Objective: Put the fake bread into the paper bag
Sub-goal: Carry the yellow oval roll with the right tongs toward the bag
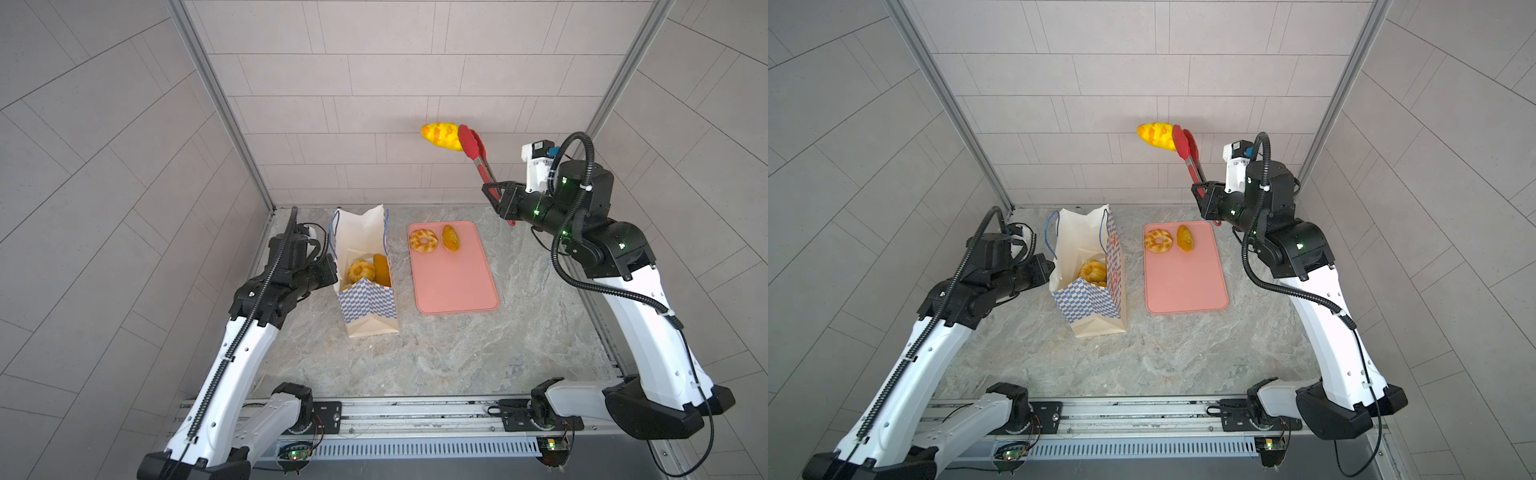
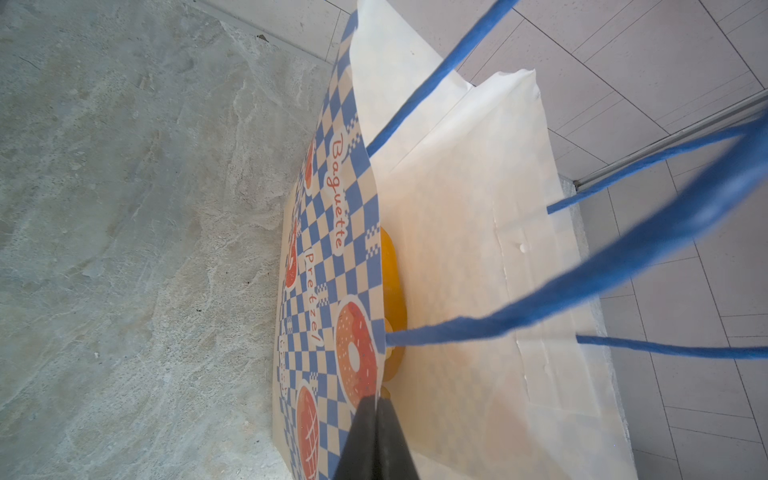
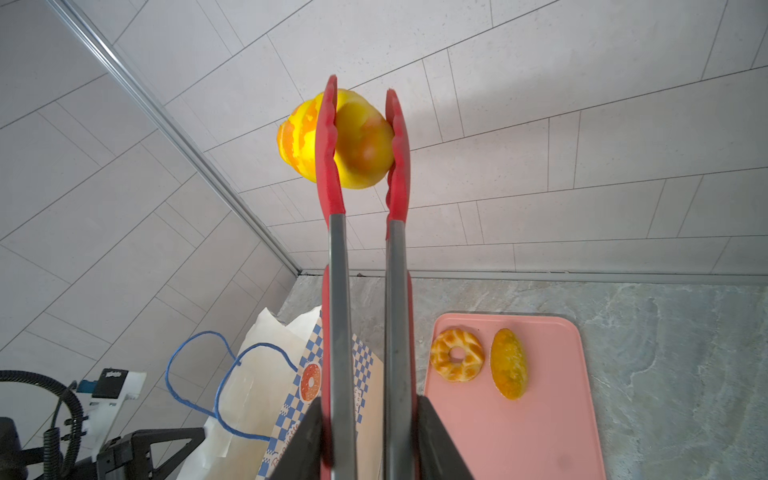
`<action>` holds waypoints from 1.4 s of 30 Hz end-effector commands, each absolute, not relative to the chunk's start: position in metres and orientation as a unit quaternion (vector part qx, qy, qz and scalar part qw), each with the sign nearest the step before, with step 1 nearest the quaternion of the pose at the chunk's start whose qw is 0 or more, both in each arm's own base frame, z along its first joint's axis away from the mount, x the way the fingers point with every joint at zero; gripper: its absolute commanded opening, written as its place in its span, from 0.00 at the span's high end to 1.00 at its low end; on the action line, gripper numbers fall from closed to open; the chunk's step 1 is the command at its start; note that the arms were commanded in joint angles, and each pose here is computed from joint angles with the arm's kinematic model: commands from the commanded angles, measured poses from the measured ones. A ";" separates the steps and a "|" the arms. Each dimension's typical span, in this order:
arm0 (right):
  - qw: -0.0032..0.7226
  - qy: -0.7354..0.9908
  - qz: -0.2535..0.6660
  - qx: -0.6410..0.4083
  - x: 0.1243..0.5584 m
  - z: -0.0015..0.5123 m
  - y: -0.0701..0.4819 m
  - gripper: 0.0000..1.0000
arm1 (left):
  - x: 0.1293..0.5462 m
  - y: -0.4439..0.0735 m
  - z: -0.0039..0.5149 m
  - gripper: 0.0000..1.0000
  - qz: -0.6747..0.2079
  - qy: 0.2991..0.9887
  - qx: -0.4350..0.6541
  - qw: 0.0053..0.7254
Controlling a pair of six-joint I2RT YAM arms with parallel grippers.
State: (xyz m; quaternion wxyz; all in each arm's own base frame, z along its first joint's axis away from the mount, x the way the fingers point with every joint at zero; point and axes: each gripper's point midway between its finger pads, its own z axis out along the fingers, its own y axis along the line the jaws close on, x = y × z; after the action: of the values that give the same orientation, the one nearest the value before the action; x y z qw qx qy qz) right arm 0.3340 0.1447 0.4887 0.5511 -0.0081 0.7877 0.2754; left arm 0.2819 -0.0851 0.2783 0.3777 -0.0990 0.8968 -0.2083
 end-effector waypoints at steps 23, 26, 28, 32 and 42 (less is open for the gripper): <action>0.527 0.777 0.330 -0.098 0.301 0.490 0.215 0.68 | 0.280 -0.085 0.285 0.93 -0.207 0.895 -0.096 0.383; 0.521 0.778 0.332 -0.111 0.296 0.488 0.226 0.68 | 0.281 -0.084 0.285 0.93 -0.207 0.895 -0.097 0.382; 0.519 0.779 0.332 -0.118 0.294 0.486 0.232 0.68 | 0.281 -0.084 0.284 0.93 -0.207 0.896 -0.097 0.382; 0.515 0.780 0.332 -0.130 0.290 0.484 0.243 0.68 | 0.280 -0.084 0.285 0.93 -0.205 0.895 -0.097 0.383; 0.524 0.781 0.302 -0.156 0.280 0.487 0.255 0.68 | 0.280 -0.083 0.284 0.93 -0.204 0.895 -0.097 0.383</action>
State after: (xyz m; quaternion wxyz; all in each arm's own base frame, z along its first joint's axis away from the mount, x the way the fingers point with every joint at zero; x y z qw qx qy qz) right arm 0.2814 0.2618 0.4616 0.4855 -0.1578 0.8012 0.3122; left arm 0.2819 -0.0851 0.2789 0.3780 -0.0990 0.8966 -0.2083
